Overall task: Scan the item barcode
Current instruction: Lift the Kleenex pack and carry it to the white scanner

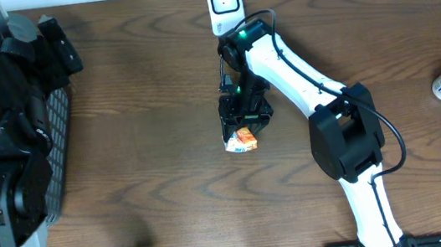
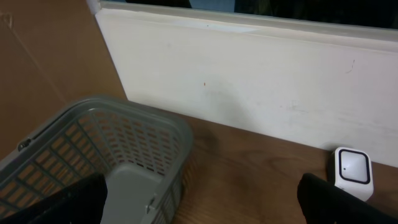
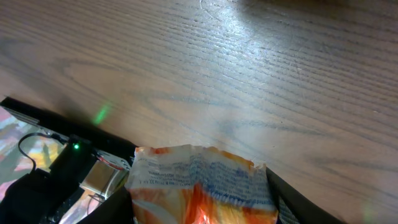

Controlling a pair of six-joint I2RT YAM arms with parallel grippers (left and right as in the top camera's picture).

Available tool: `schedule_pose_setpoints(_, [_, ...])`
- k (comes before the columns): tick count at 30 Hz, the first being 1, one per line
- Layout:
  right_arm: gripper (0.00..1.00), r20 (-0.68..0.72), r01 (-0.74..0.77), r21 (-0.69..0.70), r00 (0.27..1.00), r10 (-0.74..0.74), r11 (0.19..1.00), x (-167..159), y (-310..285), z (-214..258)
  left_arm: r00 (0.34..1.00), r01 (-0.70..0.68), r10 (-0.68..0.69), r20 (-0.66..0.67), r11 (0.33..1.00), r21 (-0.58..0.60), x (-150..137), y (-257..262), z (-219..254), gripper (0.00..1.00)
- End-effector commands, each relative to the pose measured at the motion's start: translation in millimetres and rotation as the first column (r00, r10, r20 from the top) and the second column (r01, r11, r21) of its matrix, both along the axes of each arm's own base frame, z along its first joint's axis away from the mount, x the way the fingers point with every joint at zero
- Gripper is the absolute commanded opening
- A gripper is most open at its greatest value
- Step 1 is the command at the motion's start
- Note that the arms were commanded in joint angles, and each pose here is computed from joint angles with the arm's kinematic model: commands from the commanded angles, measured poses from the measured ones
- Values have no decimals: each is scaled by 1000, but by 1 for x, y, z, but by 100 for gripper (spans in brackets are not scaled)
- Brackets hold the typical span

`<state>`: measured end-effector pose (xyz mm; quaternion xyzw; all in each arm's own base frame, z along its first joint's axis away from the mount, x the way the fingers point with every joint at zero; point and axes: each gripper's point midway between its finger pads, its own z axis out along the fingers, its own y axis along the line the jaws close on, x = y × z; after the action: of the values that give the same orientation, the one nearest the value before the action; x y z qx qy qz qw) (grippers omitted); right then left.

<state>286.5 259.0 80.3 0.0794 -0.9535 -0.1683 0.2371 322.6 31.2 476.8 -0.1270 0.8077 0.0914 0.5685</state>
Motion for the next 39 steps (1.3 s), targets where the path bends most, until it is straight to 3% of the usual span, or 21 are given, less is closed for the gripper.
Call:
schedule_pose_setpoints(1, [50, -9, -4, 23, 1000, 4, 1000, 0, 3, 0, 1000, -10, 10, 1, 1000, -6, -1, 2, -1, 98])
schedule_pose_setpoints(5, [49, -5, -5, 23, 1000, 5, 1000, 1, 3, 0, 1000, -10, 10, 1, 1000, -6, -1, 2, -1, 98])
schedule_pose_setpoints(7, [42, 20, -10, 6, 1000, 10, 1000, 5, 1, -4, 1000, -10, 10, 1, 1000, -6, -1, 2, -1, 98])
schedule_pose_setpoints(10, [40, 77, 8, -51, 997, -4, 999, 17, -5, -11, 1000, -10, 10, 1, 1000, -6, -1, 2, -1, 98])
schedule_pose_setpoints(20, [31, 150, 34, -17, 988, -31, 999, 40, -6, -10, 1000, -10, 10, 1, 1000, -6, -1, 2, -1, 98])
schedule_pose_setpoints(29, [28, 297, 83, 0, 952, -79, 997, 83, -21, 36, 1000, -10, 10, 1, 1000, -6, -1, 2, -1, 98])
schedule_pose_setpoints(34, [28, 478, 106, -60, 876, -64, 993, 119, -38, 68, 1000, -10, 10, 1, 1000, -6, -1, 2, -1, 98])
schedule_pose_setpoints(39, [30, 691, 158, -88, 721, -54, 984, 174, -44, 83, 1000, -10, 10, 1, 1000, -6, -1, 2, -1, 98])
